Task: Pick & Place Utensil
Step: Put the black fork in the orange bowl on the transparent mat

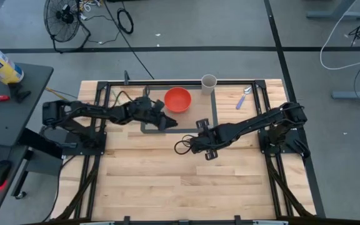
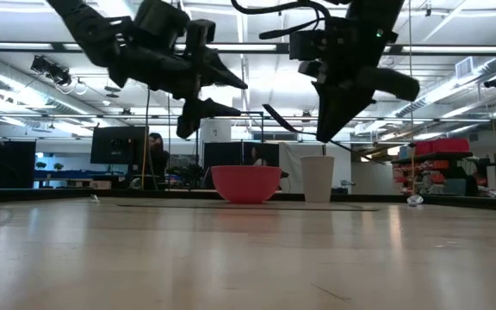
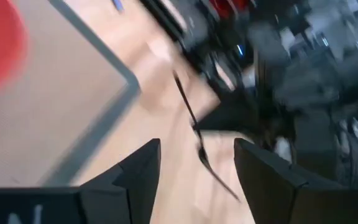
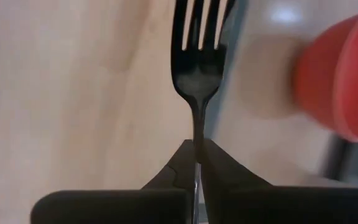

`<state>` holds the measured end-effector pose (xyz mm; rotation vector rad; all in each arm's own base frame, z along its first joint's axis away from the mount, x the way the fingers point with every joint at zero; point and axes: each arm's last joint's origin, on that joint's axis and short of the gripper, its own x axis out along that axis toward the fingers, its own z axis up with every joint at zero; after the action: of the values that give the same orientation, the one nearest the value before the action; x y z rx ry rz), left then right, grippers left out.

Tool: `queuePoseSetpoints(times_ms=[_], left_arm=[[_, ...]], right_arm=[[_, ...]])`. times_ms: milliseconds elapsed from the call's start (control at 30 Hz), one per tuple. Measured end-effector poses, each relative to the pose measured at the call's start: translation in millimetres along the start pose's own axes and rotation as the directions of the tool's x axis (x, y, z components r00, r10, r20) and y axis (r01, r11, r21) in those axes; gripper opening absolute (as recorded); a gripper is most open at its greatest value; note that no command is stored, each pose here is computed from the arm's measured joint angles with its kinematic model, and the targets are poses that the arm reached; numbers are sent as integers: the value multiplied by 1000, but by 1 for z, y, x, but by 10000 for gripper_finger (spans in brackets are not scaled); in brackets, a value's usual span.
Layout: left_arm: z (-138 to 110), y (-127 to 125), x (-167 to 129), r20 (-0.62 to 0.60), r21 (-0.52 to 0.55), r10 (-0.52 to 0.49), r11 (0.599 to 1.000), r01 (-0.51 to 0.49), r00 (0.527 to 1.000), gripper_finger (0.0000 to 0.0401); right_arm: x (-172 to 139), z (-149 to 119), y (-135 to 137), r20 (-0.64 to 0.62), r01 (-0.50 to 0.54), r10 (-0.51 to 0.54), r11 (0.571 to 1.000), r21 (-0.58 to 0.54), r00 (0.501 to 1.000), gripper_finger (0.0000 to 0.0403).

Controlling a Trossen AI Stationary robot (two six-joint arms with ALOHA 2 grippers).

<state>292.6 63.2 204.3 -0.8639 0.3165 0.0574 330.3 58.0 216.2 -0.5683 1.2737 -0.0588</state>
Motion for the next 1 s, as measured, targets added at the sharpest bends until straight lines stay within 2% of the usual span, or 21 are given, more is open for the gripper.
queuePoseSetpoints(times_ms=[133,333,533,667,900,1000], left_arm=[[0,-4,17,-86,-52,-68,997,64,994,206],[-3,-3,42,-127,-79,-66,995,56,990,198],[-5,1,58,-148,-92,-52,995,38,988,197],[-6,-1,66,-168,-89,-70,994,56,983,197],[-10,-4,71,-178,-68,-70,996,58,982,196],[-10,-4,71,-172,-64,-69,996,58,983,184]], right_arm=[[1,-1,-6,-19,89,-91,993,-74,996,11],[2,2,-11,0,174,-176,974,-148,984,11],[1,5,-12,23,197,-196,965,-173,980,11],[1,7,-14,23,255,-255,946,-201,967,11],[0,11,-16,62,283,-276,932,-225,959,11],[0,12,-16,69,286,-277,929,-237,958,11]])
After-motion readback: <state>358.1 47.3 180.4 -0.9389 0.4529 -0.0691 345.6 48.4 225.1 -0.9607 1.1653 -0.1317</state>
